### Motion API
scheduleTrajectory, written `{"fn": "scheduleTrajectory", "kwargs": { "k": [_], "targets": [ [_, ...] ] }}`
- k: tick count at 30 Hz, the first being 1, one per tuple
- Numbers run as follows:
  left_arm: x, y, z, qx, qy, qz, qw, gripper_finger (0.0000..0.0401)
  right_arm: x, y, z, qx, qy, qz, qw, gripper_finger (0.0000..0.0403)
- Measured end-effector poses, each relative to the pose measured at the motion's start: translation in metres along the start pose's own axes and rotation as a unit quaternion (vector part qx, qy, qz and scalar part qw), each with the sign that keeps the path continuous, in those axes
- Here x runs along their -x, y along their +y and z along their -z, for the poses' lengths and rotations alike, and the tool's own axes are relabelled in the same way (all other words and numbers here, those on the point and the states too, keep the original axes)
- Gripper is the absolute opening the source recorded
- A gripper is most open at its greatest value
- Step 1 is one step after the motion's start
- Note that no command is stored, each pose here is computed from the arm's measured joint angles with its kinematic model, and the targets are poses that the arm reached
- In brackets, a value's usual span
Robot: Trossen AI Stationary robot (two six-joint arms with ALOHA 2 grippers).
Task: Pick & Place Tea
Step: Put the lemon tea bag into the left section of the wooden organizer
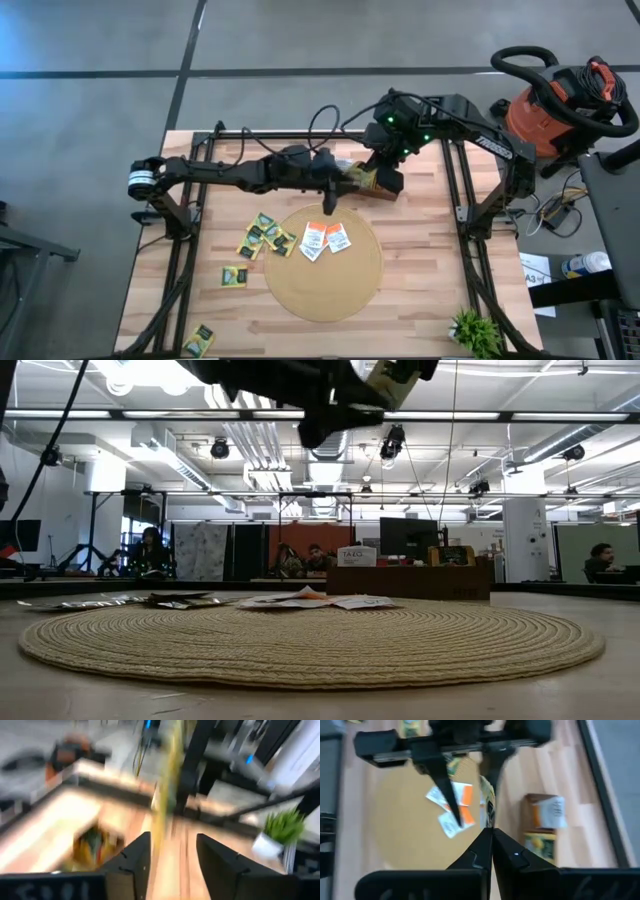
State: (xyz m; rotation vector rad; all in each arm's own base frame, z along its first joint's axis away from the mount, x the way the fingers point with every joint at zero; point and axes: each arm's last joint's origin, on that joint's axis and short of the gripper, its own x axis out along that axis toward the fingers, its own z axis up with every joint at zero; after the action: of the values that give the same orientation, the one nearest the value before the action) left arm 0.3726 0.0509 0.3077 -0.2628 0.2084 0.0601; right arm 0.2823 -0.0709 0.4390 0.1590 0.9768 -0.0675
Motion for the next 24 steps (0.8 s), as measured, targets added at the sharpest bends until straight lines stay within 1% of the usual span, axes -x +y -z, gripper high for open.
{"fn": "scheduleTrajectory", "kwargs": {
  "k": [3, 6, 9, 11, 14, 17, 19, 24],
  "targets": [
    [0.002, 0.003, 0.014, 0.024, 0.077, -0.020, 0.997, 0.0165, -0.003, -0.004, 0.003, 0.008, 0.024, 0.040, 0.999, 0.0008],
    [0.006, 0.005, 0.025, 0.027, 0.134, -0.036, 0.990, 0.0167, -0.016, -0.014, 0.006, 0.001, 0.080, 0.068, 0.994, 0.0008],
    [0.010, 0.007, 0.035, 0.031, 0.162, -0.042, 0.985, 0.0167, -0.042, -0.027, 0.004, -0.010, 0.136, 0.072, 0.988, 0.0008],
    [0.014, 0.009, 0.043, 0.036, 0.172, -0.044, 0.983, 0.0167, -0.060, -0.036, 0.001, -0.001, 0.160, 0.069, 0.985, 0.0008],
    [0.023, 0.010, 0.052, 0.058, 0.174, -0.048, 0.982, 0.0167, -0.084, -0.049, -0.002, 0.013, 0.186, 0.064, 0.980, 0.0008],
    [0.038, 0.011, 0.063, 0.081, 0.169, -0.051, 0.981, 0.0167, -0.101, -0.065, -0.002, -0.007, 0.202, 0.060, 0.978, 0.0008],
    [0.049, 0.012, 0.072, 0.098, 0.156, -0.050, 0.982, 0.0167, -0.106, -0.076, 0.000, -0.021, 0.212, 0.061, 0.975, 0.0008],
    [0.081, 0.014, 0.094, 0.153, 0.085, -0.038, 0.984, 0.0167, -0.122, -0.100, 0.005, -0.041, 0.237, 0.057, 0.969, 0.0008]
  ]
}}
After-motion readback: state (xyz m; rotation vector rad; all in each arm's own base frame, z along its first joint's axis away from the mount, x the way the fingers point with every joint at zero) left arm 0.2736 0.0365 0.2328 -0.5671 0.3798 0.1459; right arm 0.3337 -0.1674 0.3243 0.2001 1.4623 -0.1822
